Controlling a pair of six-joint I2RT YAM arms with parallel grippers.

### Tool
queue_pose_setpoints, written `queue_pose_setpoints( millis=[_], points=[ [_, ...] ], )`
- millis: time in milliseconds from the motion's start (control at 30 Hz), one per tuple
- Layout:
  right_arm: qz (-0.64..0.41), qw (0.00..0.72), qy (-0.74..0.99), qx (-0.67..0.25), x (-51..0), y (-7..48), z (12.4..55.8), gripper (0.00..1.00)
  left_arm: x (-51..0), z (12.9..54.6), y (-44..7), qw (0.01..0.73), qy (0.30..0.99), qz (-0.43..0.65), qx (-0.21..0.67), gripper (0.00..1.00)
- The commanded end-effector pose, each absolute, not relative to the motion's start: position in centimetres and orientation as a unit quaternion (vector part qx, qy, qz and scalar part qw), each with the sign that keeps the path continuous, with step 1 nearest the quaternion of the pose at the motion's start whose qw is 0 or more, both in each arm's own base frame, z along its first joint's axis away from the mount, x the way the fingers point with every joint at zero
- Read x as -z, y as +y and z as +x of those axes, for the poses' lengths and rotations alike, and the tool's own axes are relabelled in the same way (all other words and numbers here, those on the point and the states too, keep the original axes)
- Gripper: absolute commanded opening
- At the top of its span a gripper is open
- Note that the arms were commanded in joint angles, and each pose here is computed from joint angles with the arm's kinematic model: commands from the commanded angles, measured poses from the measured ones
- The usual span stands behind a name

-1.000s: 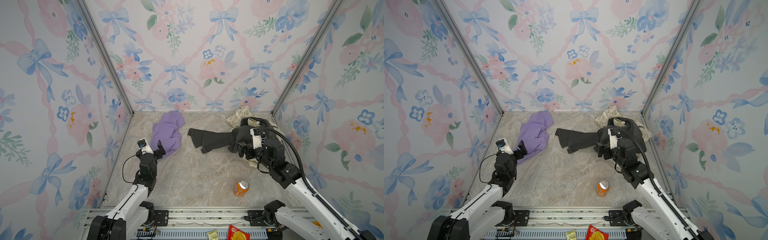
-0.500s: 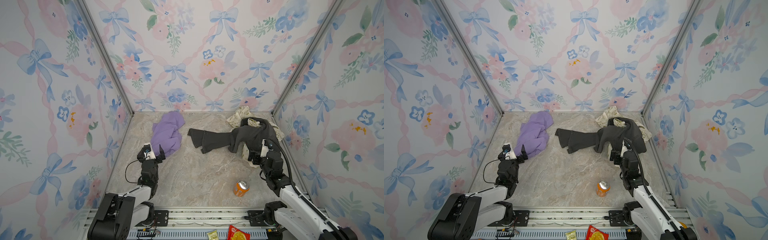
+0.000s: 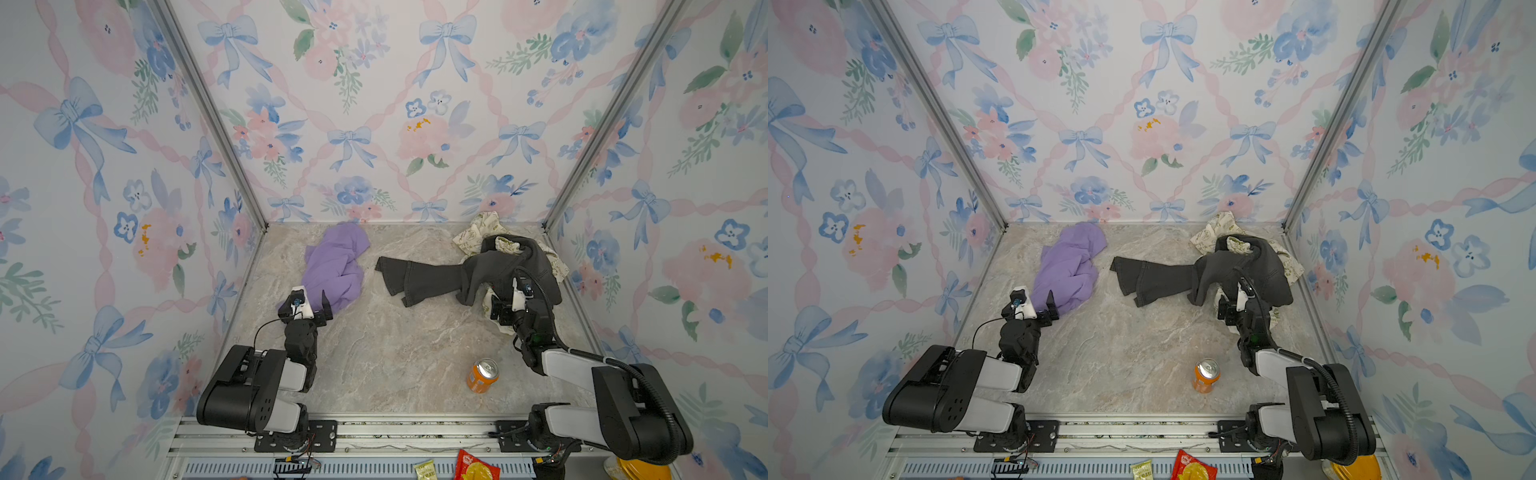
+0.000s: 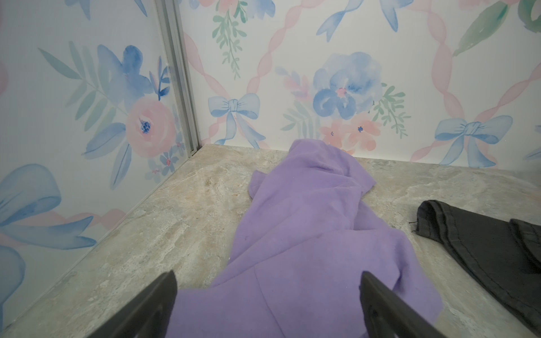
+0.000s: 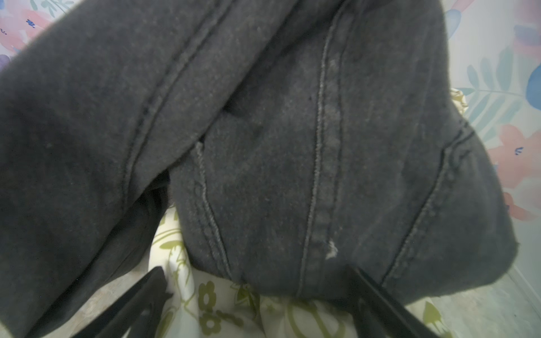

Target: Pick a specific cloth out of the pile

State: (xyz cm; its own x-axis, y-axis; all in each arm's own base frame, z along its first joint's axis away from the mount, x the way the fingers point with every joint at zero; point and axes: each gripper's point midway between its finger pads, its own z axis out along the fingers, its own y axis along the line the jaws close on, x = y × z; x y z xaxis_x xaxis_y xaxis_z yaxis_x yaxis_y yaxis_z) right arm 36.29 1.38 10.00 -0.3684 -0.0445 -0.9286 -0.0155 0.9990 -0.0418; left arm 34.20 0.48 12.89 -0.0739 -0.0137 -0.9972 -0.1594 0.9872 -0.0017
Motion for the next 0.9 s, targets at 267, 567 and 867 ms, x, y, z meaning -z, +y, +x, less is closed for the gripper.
queue_pose_setpoints(
  millis=[267,567,867],
  points=[
    [-0.034,0.609,0.793,-0.015,-10.3,1.8,38.7,0.97,-13.4,36.0,0.1,0.687,0.723,-0.046,-0.056,0.98],
    [-0.028,0.583,0.812,-0.014,-9.8,1.6,39.9,0.97,-12.9,36.5,0.2,0.675,0.734,-0.048,-0.061,0.98],
    [-0.026,0.583,0.812,-0.015,-9.8,1.5,39.9,0.97,-12.9,36.5,0.0,0.675,0.734,-0.046,-0.061,0.98]
  ],
)
